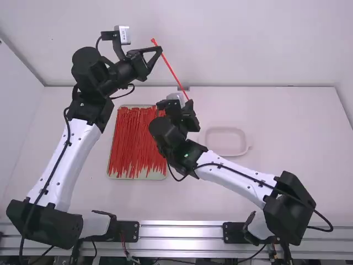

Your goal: Fasten the cable tie

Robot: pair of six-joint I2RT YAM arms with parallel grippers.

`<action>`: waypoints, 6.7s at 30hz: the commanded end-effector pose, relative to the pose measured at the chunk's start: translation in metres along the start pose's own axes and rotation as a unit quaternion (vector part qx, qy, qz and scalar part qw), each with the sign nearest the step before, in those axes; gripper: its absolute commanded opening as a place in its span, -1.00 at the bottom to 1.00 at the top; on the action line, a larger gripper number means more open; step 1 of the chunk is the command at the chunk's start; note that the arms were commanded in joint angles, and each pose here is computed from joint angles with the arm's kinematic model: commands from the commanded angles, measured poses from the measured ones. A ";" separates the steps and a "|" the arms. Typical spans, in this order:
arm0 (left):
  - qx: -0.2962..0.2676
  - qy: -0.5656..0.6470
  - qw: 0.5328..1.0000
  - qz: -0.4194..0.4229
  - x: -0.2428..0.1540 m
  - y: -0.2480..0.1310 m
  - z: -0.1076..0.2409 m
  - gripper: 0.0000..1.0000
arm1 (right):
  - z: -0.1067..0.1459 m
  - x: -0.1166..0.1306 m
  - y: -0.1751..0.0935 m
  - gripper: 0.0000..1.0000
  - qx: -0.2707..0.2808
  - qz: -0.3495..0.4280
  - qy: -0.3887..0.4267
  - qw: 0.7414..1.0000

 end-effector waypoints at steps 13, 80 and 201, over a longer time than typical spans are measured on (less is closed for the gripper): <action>-0.024 0.044 0.999 -0.002 -0.006 -0.002 -0.011 -0.97 | -0.012 0.017 -0.011 -0.71 -0.026 -0.062 0.007 0.998; 0.206 0.173 0.930 0.251 -0.048 -0.028 0.058 -0.96 | -0.025 -0.068 -0.027 0.24 -0.333 -0.746 0.092 0.570; 0.267 -0.462 0.845 0.033 0.082 0.017 0.051 -0.95 | 0.002 -0.075 -0.058 0.97 -0.834 -0.304 -0.267 0.376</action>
Point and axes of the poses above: each hand's point on the last joint's axis, 136 mm out from that joint toward the fingers, its own y axis out along the fingers, its own x axis along the line the jaws close on, z = x × y, the point moved 5 cm from there along -y, back along the fingers, and after that the axes turned 13 degrees about -y, right-handed, at the moved point
